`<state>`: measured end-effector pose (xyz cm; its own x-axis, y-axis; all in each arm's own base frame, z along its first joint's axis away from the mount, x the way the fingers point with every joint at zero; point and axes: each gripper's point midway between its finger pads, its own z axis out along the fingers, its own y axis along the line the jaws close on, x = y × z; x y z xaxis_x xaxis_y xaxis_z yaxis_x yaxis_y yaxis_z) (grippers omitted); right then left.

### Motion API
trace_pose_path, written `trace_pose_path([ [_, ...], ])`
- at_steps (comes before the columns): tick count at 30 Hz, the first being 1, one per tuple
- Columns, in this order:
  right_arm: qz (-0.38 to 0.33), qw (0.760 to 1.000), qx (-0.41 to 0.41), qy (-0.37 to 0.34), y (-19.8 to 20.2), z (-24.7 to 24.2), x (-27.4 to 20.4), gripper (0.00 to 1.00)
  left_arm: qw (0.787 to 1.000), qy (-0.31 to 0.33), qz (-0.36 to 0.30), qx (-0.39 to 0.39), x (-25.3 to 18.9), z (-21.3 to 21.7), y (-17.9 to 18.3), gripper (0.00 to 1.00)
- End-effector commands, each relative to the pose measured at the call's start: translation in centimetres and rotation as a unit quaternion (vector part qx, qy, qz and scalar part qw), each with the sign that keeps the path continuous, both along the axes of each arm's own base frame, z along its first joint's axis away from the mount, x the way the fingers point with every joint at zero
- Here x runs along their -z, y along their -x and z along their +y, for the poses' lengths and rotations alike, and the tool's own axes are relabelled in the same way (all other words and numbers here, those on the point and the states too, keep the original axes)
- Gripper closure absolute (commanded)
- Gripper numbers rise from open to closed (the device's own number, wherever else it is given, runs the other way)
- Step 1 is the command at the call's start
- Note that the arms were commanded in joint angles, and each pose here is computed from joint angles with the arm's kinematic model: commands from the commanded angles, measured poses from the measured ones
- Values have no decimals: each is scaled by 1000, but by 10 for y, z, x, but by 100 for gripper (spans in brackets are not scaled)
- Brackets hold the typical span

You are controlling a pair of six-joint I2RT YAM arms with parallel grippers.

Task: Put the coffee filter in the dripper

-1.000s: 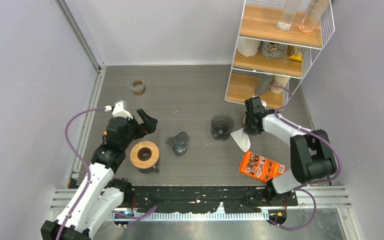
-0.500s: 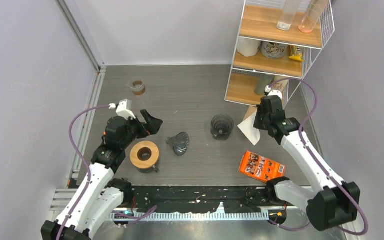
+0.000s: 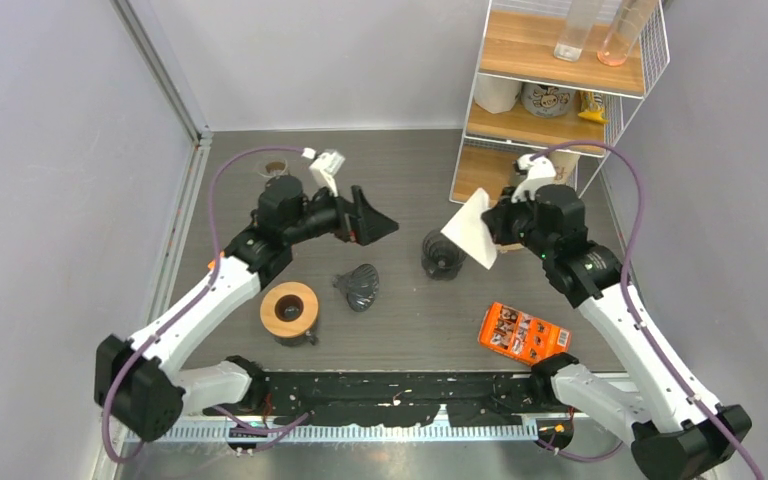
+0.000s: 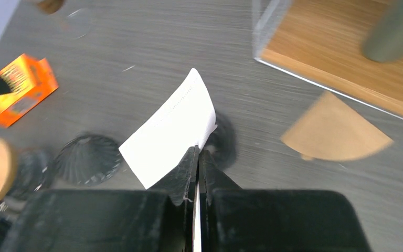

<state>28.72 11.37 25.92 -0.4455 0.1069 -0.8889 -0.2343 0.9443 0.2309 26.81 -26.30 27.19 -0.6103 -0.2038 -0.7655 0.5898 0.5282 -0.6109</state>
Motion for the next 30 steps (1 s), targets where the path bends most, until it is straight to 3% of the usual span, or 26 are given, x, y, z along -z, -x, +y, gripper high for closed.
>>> trace_pose_path([
  [1, -50, 994, -93, -24, 2, 52, -39, 93, 994, 27, -42, 102, -33, -54, 7, 0],
  [9, -55, 980, -180, -60, 12, 99, -46, 93, 980, 64, -6, 189, -28, -101, 10, 1],
  [15, -59, 980, -173, -73, 8, 101, -47, 94, 971, 84, 8, 222, -23, -112, 18, 17],
  [18, -60, 978, -181, -83, 8, 106, -48, 93, 973, 82, 14, 214, -18, -115, 15, 32],
  [27, -55, 979, -177, -87, 8, 106, -41, 88, 980, 83, 10, 183, -17, -114, 6, 100],
  [30, -54, 981, -167, -87, 9, 102, -37, 71, 983, 72, -10, 171, -16, -108, 6, 100],
])
